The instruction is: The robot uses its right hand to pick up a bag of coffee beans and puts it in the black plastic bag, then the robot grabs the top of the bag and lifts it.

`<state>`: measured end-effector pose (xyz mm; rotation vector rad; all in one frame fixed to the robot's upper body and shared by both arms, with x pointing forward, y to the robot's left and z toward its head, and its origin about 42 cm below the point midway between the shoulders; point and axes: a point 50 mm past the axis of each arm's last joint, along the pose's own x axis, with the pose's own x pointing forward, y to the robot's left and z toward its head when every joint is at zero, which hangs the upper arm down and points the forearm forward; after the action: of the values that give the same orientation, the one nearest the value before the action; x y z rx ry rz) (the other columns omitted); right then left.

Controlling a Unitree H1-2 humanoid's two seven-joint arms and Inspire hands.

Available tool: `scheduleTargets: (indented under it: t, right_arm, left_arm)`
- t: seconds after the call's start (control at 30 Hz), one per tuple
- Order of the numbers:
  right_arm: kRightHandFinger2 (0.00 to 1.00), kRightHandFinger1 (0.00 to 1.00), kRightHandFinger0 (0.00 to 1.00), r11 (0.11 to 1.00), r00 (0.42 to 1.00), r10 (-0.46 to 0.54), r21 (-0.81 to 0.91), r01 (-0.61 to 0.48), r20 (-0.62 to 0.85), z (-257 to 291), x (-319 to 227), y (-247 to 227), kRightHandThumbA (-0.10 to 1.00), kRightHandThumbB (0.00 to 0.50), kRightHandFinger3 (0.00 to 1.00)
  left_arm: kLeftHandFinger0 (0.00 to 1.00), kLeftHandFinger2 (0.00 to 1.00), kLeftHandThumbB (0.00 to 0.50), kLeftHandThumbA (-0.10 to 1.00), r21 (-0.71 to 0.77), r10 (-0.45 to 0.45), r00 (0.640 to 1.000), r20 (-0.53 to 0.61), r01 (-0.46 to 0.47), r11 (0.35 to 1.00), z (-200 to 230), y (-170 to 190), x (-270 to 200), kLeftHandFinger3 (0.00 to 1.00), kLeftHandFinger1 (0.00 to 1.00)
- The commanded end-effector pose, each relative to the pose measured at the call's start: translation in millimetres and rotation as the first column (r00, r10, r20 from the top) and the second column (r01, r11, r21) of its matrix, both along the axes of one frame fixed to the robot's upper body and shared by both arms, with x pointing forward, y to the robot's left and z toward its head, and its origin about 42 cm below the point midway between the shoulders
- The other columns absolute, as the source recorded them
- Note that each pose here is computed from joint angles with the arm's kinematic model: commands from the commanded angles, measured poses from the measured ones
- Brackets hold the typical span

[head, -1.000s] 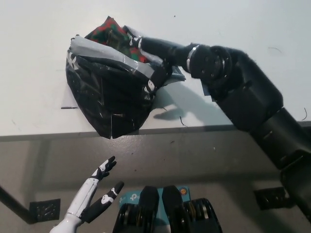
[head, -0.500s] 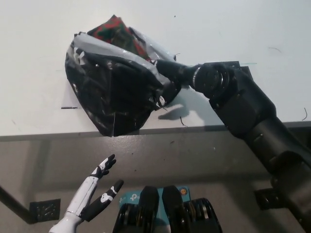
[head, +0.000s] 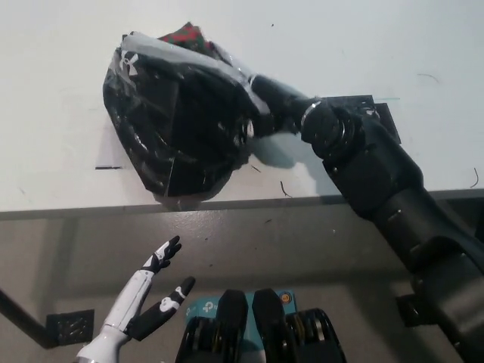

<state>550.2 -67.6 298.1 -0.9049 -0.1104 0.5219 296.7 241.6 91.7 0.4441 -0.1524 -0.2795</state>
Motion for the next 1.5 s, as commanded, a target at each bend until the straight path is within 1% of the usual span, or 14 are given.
scheduleTargets:
  t: [0.0, 0.17, 0.27, 0.43, 0.6, 0.8, 0.87, 0.93, 0.97, 1.0, 1.03, 1.1, 1.17, 1.47]
  right_arm:
    - [0.51, 0.22, 0.0, 0.995, 0.979, 0.023, 0.088, -0.042, 0.205, 88.8, 2.3, 19.2, -0.08, 0.176, 0.55]
    - [0.55, 0.22, 0.0, 0.991, 0.958, 0.079, 0.084, -0.106, 0.276, 110.3, -1.2, 25.6, -0.1, 0.209, 0.58]
    - [0.61, 0.3, 0.01, 0.991, 0.954, 0.09, 0.067, -0.114, 0.287, 119.0, -3.1, 28.2, -0.1, 0.226, 0.61]
    - [0.62, 0.33, 0.0, 0.994, 0.954, 0.095, 0.023, -0.106, 0.286, 130.4, -4.5, 31.7, -0.1, 0.248, 0.64]
    - [0.67, 0.38, 0.01, 0.993, 0.946, 0.121, -0.036, -0.116, 0.299, 147.8, -6.1, 38.4, -0.09, 0.236, 0.72]
    - [0.65, 0.36, 0.0, 0.99, 0.944, 0.14, -0.065, -0.127, 0.299, 170.5, -3.8, 45.3, -0.1, 0.208, 0.71]
    - [0.64, 0.37, 0.01, 0.988, 0.94, 0.143, -0.096, -0.118, 0.309, 183.5, -1.1, 48.6, 0.1, 0.187, 0.68]
    - [0.62, 0.38, 0.03, 0.988, 0.934, 0.144, -0.094, -0.119, 0.326, 194.5, 1.5, 51.7, 0.15, 0.178, 0.64]
    - [0.87, 0.57, 0.17, 0.99, 0.934, 0.129, -0.1, -0.101, 0.334, 201.1, 1.3, 53.2, 0.22, 0.164, 0.88]
    - [0.89, 0.69, 0.29, 0.99, 0.934, 0.123, -0.102, -0.094, 0.337, 203.7, 1.3, 53.8, 0.25, 0.167, 0.86]
    - [0.72, 0.67, 0.4, 0.992, 0.927, 0.114, -0.082, -0.091, 0.357, 219.6, 1.2, 56.8, 0.48, 0.163, 0.48]
    - [0.62, 0.47, 0.14, 0.994, 0.922, 0.103, -0.074, -0.081, 0.372, 233.4, 1.2, 59.9, 0.54, 0.159, 0.44]
    - [0.61, 0.39, 0.04, 0.995, 0.917, 0.086, -0.08, -0.059, 0.39, 244.3, 1.1, 62.3, 0.53, 0.157, 0.43]
    - [0.6, 0.37, 0.02, 0.996, 0.894, 0.082, -0.059, -0.063, 0.441, 268.4, 0.8, 66.3, 0.41, 0.181, 0.42]
  left_arm:
    - [0.96, 1.0, 0.297, 0.74, -0.001, -0.01, 1.0, 0.023, 0.01, 1.0, 12.6, -1.2, 4.7, 1.0, 1.0]
    - [0.97, 1.0, 0.295, 0.71, 0.018, -0.018, 1.0, 0.024, 0.018, 1.0, 13.9, -1.7, 7.5, 1.0, 1.0]
    - [1.0, 1.0, 0.294, 0.63, 0.028, -0.02, 0.999, 0.027, 0.019, 0.999, 13.9, -2.3, 8.2, 1.0, 1.0]
    - [1.0, 1.0, 0.291, 0.59, 0.03, -0.03, 0.999, 0.026, 0.029, 0.999, 14.6, -2.6, 9.3, 1.0, 1.0]
    - [0.99, 1.0, 0.299, 0.53, 0.021, -0.028, 0.999, 0.024, 0.027, 0.999, 14.2, -2.7, 9.9, 1.0, 1.0]
    - [0.99, 1.0, 0.316, 0.51, 0.011, -0.028, 1.0, 0.015, 0.028, 1.0, 14.6, -3.5, 9.4, 1.0, 1.0]
    - [0.99, 1.0, 0.33, 0.52, 0.009, -0.027, 1.0, 0.013, 0.027, 1.0, 16.0, -4.3, 9.3, 1.0, 1.0]
    - [0.98, 1.0, 0.328, 0.53, 0.021, -0.033, 0.999, 0.019, 0.032, 0.999, 16.8, -4.8, 9.7, 1.0, 1.0]
    - [0.98, 1.0, 0.33, 0.53, 0.021, -0.034, 0.999, 0.018, 0.033, 0.999, 17.2, -5.0, 10.0, 1.0, 1.0]
    - [0.98, 1.0, 0.331, 0.53, 0.02, -0.034, 0.999, 0.018, 0.034, 0.999, 17.3, -5.1, 10.1, 1.0, 1.0]
    - [0.98, 1.0, 0.333, 0.53, 0.026, -0.036, 0.999, 0.021, 0.035, 0.999, 17.7, -5.3, 10.7, 1.0, 1.0]
    - [0.97, 1.0, 0.333, 0.52, 0.031, -0.037, 0.999, 0.02, 0.036, 0.999, 18.0, -5.6, 11.1, 1.0, 1.0]
    - [0.97, 1.0, 0.326, 0.5, 0.031, -0.038, 0.999, 0.018, 0.038, 0.999, 18.0, -6.2, 10.7, 1.0, 1.0]
    - [0.98, 1.0, 0.333, 0.5, 0.042, -0.05, 0.998, 0.026, 0.049, 0.998, 21.4, -6.4, 12.0, 1.0, 1.0]
